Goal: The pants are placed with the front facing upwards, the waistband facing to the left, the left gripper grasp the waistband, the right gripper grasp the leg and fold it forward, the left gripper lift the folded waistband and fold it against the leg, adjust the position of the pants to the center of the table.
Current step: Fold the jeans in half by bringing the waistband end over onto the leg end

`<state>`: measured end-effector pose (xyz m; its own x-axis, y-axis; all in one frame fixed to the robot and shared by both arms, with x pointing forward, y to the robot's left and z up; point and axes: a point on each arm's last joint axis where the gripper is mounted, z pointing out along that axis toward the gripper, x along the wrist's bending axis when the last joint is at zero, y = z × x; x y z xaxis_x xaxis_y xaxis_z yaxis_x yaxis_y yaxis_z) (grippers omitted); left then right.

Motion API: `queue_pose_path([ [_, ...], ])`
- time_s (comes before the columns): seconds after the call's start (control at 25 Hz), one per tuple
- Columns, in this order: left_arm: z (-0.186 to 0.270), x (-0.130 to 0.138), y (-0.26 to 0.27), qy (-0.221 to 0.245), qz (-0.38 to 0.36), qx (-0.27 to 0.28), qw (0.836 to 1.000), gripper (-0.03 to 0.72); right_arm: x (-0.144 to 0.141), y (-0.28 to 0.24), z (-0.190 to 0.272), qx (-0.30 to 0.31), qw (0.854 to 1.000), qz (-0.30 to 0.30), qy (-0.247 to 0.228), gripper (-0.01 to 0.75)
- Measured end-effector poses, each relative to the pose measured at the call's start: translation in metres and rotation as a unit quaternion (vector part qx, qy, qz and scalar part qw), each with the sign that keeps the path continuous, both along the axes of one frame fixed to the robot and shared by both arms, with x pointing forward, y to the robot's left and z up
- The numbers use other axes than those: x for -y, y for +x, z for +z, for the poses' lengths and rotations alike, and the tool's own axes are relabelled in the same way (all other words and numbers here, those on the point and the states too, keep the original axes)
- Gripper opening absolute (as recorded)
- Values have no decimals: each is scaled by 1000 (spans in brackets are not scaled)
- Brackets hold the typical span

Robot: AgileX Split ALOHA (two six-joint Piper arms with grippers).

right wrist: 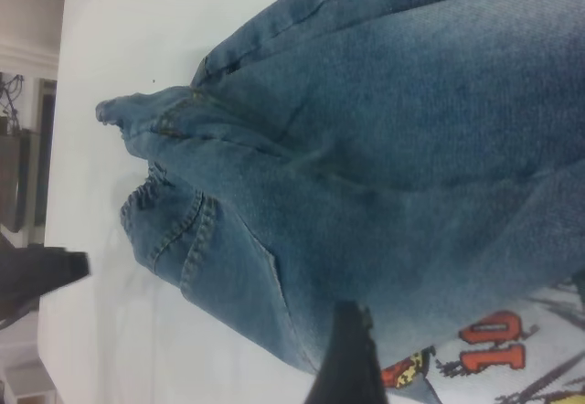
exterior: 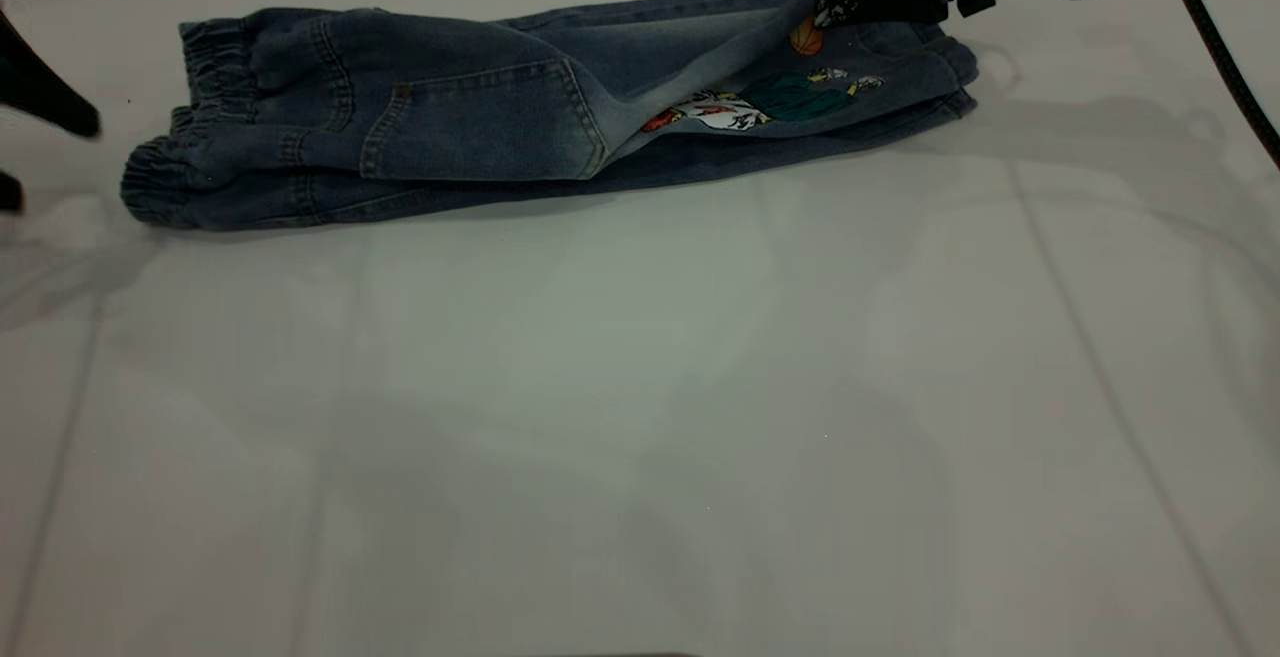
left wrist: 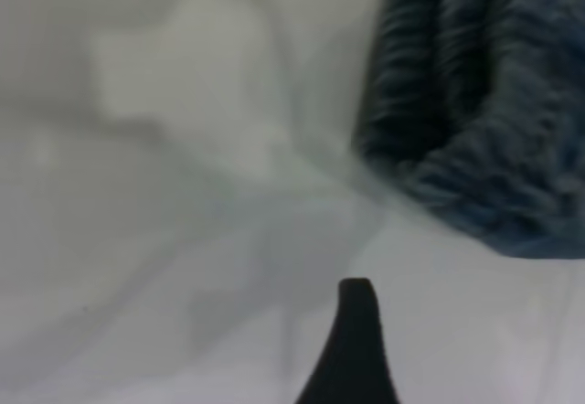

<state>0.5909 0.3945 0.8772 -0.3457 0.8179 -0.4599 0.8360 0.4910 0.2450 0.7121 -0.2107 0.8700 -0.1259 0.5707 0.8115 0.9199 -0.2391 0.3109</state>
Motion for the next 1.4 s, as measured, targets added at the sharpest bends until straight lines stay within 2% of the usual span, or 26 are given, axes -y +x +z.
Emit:
queue_pose_path([
  [0.28,-27,4,11,-35,24,-13,999,579,0,0,0,0,1000,0,0,509],
  [0.68,-52,22,28,-53,36,-3,998,580,0,0,0,0,1000,0,-1,509],
  [0.8,-55,24,31,-59,49,-2,997,558,0,0,0,0,1000,0,-1,509],
  [0.88,-58,25,31,-70,61,-4,996,518,0,0,0,0,1000,1,-1,509],
  [1.0,-65,27,31,-89,75,-12,993,409,-1,-1,0,-1,1000,4,3,509],
  [1.24,-73,27,31,-99,88,-20,991,132,-2,-2,1,-3,1000,12,9,509],
  [1.4,-72,27,31,-94,86,-18,992,83,-8,-4,2,-5,1000,26,17,509],
])
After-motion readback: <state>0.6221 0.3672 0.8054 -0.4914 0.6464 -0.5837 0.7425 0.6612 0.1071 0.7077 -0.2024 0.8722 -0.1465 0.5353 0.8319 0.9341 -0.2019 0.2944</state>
